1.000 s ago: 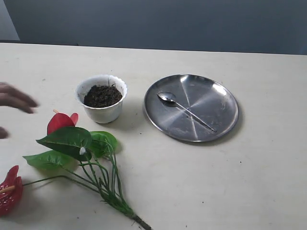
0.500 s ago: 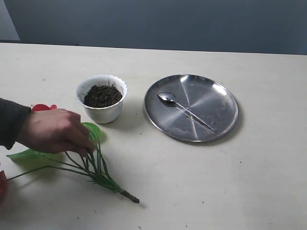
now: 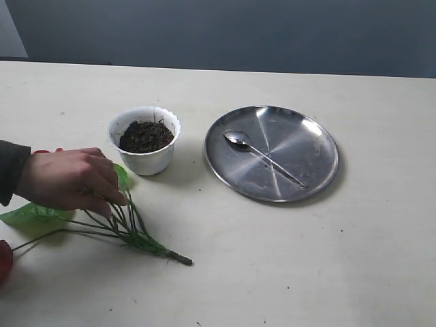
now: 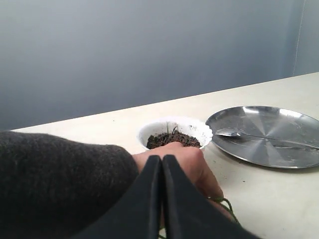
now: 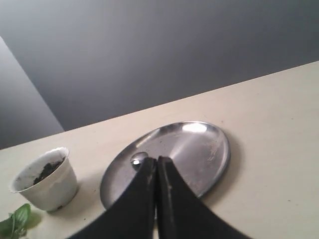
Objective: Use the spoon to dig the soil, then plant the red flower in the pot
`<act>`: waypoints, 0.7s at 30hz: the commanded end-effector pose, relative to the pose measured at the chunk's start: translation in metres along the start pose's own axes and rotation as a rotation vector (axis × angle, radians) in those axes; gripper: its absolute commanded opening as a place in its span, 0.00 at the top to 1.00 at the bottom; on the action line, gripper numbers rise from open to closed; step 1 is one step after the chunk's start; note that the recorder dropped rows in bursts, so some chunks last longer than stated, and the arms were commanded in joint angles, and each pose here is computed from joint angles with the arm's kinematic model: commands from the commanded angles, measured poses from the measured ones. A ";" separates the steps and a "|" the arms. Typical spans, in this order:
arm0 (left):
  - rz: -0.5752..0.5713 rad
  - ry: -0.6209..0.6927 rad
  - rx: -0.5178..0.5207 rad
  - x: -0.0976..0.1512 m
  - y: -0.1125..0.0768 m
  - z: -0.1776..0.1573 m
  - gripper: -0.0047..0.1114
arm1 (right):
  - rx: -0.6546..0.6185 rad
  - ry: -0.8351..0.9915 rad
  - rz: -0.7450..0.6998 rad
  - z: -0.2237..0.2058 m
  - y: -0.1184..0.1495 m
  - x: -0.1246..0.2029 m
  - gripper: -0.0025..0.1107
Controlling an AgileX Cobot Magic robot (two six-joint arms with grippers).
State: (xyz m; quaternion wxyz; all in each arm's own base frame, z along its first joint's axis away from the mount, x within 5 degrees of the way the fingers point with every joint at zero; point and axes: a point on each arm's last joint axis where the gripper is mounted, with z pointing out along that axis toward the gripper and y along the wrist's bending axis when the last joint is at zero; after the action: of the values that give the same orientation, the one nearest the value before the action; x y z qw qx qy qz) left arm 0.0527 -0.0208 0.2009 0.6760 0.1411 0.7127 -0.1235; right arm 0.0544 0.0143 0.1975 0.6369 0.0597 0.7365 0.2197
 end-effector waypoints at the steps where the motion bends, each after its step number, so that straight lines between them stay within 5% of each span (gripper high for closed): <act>1: -0.003 -0.016 0.006 -0.001 0.000 0.000 0.95 | 0.096 -0.040 0.021 0.000 -0.006 -0.001 0.98; 21: -0.003 -0.016 0.006 -0.001 0.000 0.000 0.95 | 0.133 -0.053 0.020 -0.001 -0.008 -0.002 0.98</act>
State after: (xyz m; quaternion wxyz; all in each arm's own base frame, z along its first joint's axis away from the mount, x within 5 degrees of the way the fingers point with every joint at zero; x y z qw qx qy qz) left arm 0.0527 -0.0208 0.2009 0.6760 0.1411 0.7127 -0.1235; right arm 0.0558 0.0069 0.1969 0.6469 0.1166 0.7318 0.1798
